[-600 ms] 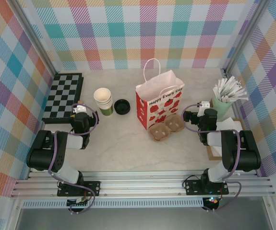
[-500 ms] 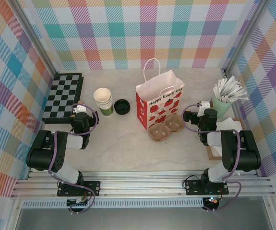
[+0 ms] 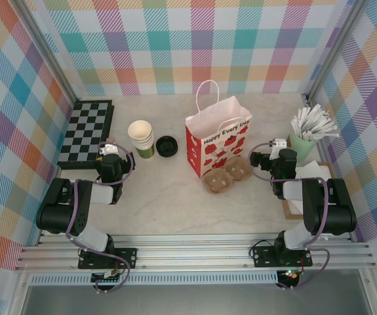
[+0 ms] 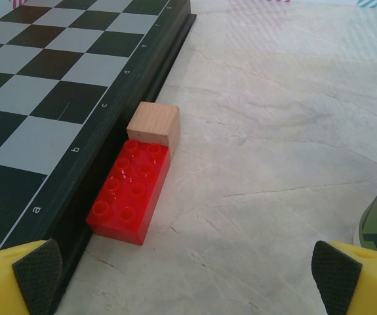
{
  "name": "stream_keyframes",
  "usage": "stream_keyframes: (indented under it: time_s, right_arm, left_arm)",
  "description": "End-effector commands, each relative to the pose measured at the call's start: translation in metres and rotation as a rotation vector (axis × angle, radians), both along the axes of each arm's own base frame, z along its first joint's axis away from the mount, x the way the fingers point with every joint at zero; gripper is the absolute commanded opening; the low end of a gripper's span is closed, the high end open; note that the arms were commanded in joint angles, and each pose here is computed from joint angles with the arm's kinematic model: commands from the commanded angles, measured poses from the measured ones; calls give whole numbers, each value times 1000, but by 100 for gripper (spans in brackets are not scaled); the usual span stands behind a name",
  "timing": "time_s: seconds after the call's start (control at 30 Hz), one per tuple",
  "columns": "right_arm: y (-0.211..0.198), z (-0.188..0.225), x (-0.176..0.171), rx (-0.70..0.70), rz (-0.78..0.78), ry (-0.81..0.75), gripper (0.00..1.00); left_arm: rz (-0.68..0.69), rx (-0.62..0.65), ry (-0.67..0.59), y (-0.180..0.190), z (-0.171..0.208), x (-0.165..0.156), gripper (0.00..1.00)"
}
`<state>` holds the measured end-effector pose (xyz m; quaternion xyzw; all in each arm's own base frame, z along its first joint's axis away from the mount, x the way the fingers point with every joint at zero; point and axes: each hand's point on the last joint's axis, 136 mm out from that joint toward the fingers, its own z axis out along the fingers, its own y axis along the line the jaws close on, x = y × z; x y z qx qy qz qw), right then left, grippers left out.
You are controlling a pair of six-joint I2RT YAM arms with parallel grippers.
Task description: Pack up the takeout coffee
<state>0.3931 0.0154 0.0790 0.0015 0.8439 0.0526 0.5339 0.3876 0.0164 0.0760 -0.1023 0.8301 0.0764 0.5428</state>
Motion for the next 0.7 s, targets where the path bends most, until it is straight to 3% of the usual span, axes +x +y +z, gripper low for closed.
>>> stream_keyframes:
  time_s: [0.0, 0.23, 0.43, 0.53, 0.6, 0.67]
  right_arm:
    - [5, 12, 6, 10, 25, -30, 100]
    - [0, 33, 0, 18, -17, 30, 100]
    - [-3, 81, -39, 114, -84, 32, 100]
    - [0, 91, -62, 171, -98, 70, 100]
    - [6, 93, -77, 235, -93, 120, 100]
    - [11, 93, -93, 360, -146, 196, 100]
  left_arm:
    - [4, -7, -35, -3, 8, 3, 100]
    - [7, 5, -62, -4, 15, -2, 100]
    - [-28, 20, -81, -11, 18, -4, 100]
    - [-38, 21, -77, -14, 48, -10, 100]
    - [13, -27, -36, -8, 62, -26, 100]
    - [223, -63, -24, 22, 73, -58, 100]
